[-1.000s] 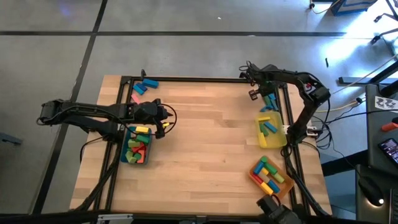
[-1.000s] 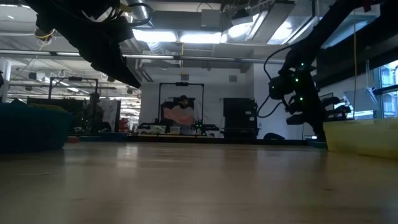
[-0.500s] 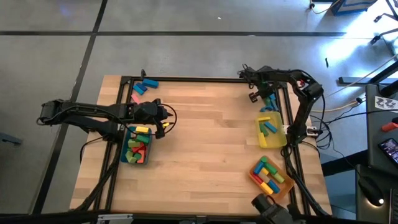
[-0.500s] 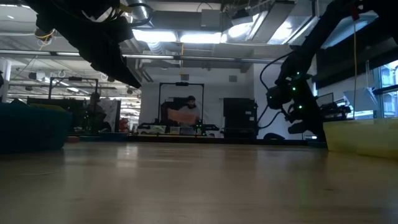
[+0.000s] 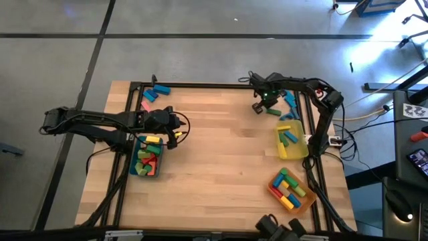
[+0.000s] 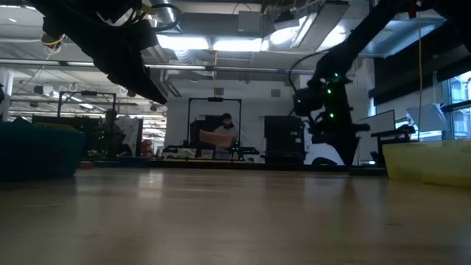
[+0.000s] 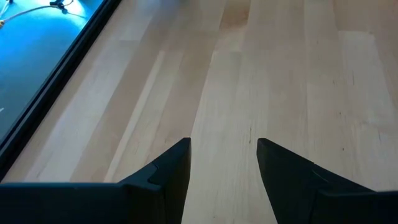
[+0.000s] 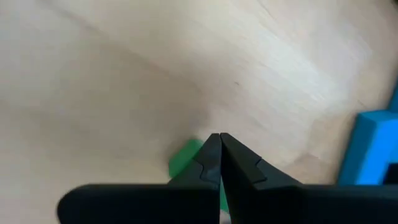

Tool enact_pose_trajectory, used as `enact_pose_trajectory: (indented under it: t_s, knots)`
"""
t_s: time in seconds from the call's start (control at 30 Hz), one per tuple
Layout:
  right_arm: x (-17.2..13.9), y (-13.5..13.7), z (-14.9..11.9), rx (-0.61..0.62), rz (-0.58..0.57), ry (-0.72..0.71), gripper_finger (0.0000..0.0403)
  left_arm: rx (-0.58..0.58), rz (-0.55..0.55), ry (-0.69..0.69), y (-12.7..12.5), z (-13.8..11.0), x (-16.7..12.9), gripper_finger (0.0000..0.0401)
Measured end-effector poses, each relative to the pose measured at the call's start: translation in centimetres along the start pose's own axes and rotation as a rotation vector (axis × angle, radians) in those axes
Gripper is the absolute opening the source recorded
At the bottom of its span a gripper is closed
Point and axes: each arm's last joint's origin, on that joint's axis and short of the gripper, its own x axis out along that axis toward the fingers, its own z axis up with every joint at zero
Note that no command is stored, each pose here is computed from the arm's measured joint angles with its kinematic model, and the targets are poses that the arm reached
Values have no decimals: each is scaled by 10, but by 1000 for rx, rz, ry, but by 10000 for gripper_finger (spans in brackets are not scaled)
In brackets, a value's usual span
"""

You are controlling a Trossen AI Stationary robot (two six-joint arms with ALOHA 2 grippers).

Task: Sort blocks by size
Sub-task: Put the green rectangular block into the yellow bin

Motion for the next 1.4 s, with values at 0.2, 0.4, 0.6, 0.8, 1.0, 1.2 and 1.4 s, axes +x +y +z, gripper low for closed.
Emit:
enact_pose_trajectory:
  t_s: [0.2, 0.4, 0.6, 0.8, 1.0, 1.2, 1.4]
  knots:
    - [-27, 15, -2, -160, -39, 43, 8, 0, 0, 1, 0, 0, 0, 169]
    - [-30, 25, -11, -238, -84, 89, 11, -1, 0, 2, 0, 0, 0, 169]
    - [-16, 25, -23, -328, -83, 159, 88, -4, 0, 6, 0, -1, 0, 169]
    - [-3, 23, -26, -433, -190, 125, 181, -4, 0, 6, 0, -1, 0, 169]
    - [2, 25, -25, -452, -137, 104, 216, -2, -1, 5, 0, -1, 0, 169]
    - [7, 25, -27, -474, -120, 98, 211, 0, 0, 6, 0, -1, 0, 169]
    - [10, 22, -25, -465, -41, 98, 196, 0, 0, 6, 0, -1, 0, 169]
